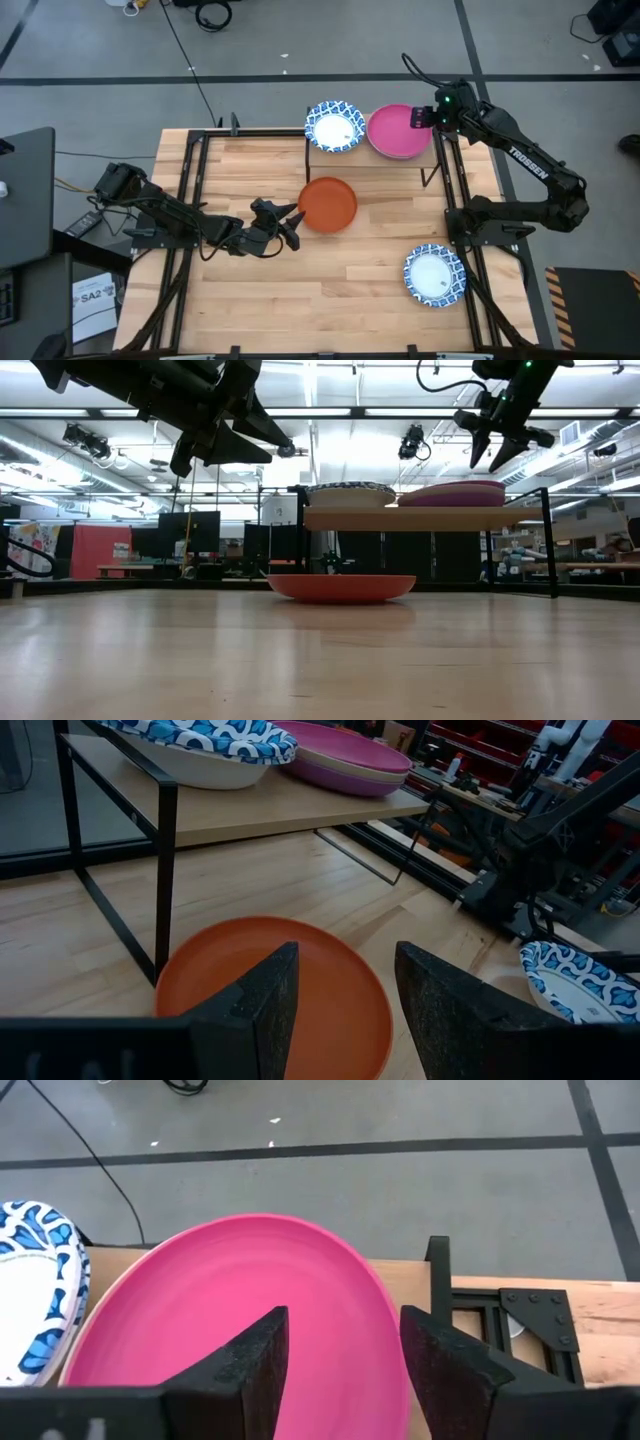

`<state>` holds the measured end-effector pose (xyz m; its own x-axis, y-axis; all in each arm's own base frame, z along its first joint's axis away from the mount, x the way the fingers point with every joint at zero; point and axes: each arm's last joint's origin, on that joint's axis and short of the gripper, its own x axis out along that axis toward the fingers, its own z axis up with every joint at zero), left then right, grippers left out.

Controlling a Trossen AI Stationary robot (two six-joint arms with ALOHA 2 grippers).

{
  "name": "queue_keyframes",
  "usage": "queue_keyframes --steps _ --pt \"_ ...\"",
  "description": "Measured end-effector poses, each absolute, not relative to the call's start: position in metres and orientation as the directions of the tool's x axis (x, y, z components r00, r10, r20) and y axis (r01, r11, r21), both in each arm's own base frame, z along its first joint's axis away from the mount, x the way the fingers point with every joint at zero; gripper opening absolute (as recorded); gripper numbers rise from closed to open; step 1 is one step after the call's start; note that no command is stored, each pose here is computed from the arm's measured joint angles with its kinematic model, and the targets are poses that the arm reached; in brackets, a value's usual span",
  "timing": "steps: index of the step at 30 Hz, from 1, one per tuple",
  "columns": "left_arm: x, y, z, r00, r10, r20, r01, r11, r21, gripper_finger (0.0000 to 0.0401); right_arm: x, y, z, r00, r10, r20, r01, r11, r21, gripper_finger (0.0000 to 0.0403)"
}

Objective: Place and stack plates onto a shelf
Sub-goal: Stack the white plate on top of the white plate on the shelf

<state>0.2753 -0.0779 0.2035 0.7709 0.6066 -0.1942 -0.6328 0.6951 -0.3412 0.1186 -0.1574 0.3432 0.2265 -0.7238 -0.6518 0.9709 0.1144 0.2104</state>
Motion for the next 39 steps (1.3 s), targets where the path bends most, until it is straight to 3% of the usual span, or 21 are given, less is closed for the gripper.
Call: queue_keyframes --steps 13,20,32,39 --pt "0.275 -0.078 0.203 0.771 0.606 -0.194 -0.633 0.695 -0.341 0.0174 0.121 -0.145 0.349 0.296 -0.713 -0.636 0.955 0.217 0.202 0.0199" --pt "0.275 -0.078 0.203 0.771 0.607 -0.194 -0.633 0.695 -0.341 0.0174 0.125 -0.114 0.358 0.417 -0.681 -0.602 0.906 0.362 0.218 0.0199" --pt "0.275 -0.078 0.203 0.771 0.606 -0.194 -0.633 0.695 -0.341 0.0174 0.150 -0.037 0.355 0.654 -0.374 -0.658 0.684 0.663 0.303 0.0199" --pt "0.275 -0.078 0.203 0.771 0.606 -0.194 -0.633 0.695 -0.342 0.0174 0.176 0.016 0.347 0.710 -0.253 -0.657 0.557 0.774 0.303 0.0199"
